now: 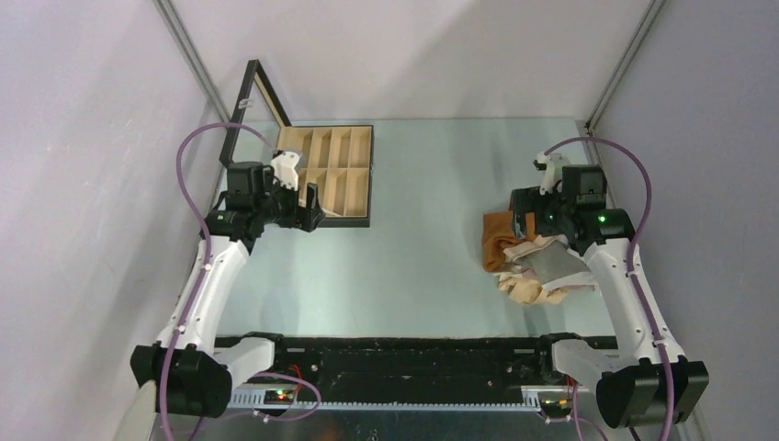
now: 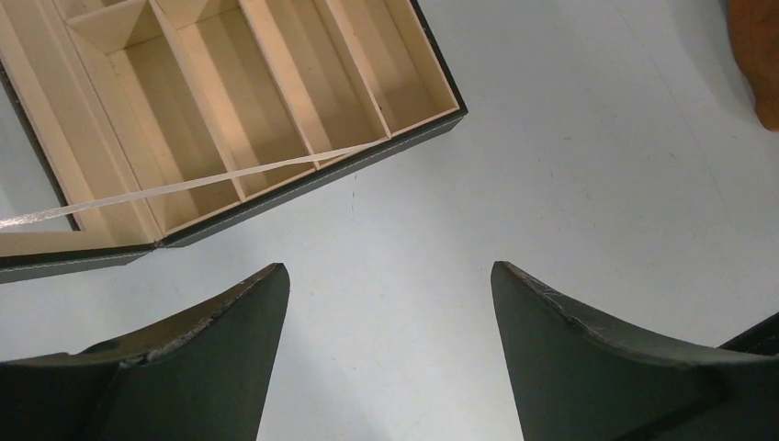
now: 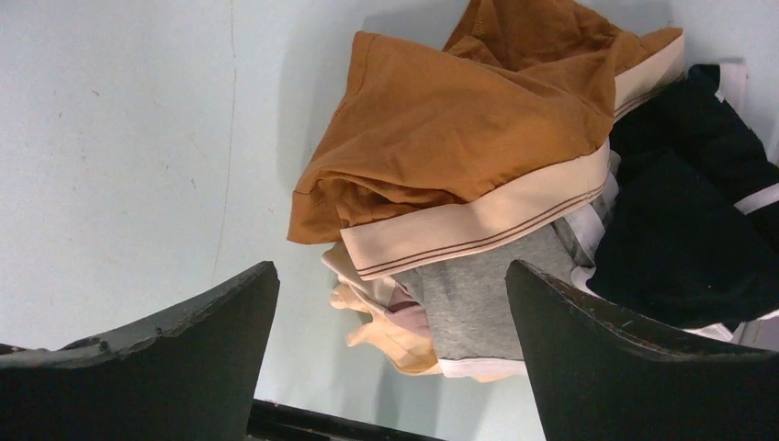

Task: Roll the underwear
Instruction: Move the underwear to the center of the board.

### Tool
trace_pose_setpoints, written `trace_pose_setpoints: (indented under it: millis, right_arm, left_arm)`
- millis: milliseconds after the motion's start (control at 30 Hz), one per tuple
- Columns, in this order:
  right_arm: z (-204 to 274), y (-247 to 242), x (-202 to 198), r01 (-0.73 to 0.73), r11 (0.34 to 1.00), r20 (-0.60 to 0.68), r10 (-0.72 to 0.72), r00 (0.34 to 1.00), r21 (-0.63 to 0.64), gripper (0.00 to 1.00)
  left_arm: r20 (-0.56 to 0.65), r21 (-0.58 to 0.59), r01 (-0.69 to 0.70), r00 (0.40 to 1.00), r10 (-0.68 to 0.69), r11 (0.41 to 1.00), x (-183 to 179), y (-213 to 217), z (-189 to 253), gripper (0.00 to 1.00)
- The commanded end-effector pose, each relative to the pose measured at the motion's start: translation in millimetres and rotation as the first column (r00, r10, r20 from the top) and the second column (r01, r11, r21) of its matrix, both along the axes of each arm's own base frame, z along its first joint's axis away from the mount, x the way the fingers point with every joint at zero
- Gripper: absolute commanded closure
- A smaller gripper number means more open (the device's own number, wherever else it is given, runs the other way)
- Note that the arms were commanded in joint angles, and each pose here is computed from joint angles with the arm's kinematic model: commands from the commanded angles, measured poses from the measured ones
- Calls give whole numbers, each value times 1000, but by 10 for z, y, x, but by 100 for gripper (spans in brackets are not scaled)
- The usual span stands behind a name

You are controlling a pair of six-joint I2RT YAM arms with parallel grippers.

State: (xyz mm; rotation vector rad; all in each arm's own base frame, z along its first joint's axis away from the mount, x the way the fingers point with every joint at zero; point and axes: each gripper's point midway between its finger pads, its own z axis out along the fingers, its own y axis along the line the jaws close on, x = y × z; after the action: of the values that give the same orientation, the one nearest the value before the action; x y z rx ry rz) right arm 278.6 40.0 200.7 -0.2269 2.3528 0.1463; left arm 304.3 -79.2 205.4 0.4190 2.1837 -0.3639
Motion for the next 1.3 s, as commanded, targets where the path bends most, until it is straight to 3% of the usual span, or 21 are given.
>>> trace_pose_setpoints:
  millis: [0, 100, 267, 467, 533, 967, 1267]
  right_arm:
    - [0, 117, -75, -171, 985, 9, 171, 985, -17, 4]
    - [-111, 196, -229, -400, 913, -28, 399, 916, -83, 20]
    - [-263, 175, -293, -571, 805, -72, 568, 820, -159, 28]
    - [-552, 123, -467, -805, 555, -184, 786, 590, -211, 39]
    - [-637, 101, -474, -830, 519, -216, 803, 556, -204, 40]
    - [-1032, -2, -81, -852, 421, -289, 812, 507, -312, 38]
    - [-1037, 112, 124, -835, 401, -260, 819, 511, -378, 64]
  left_arm:
    - [26, -37, 54, 998, -53, 998, 44, -124, 128, 13]
    - [35, -27, 91, 995, -90, 995, 35, -165, 137, 12]
    - [65, 63, 201, 976, -205, 977, -13, -218, 117, 12]
    - [48, 166, 322, 941, -334, 932, -122, -310, 25, 13]
    - [39, 171, 338, 936, -350, 925, -145, -342, -2, 13]
    - [36, 155, 338, 937, -347, 928, -133, -397, 22, 14]
    - [55, 166, 322, 941, -334, 932, -111, -377, 61, 14]
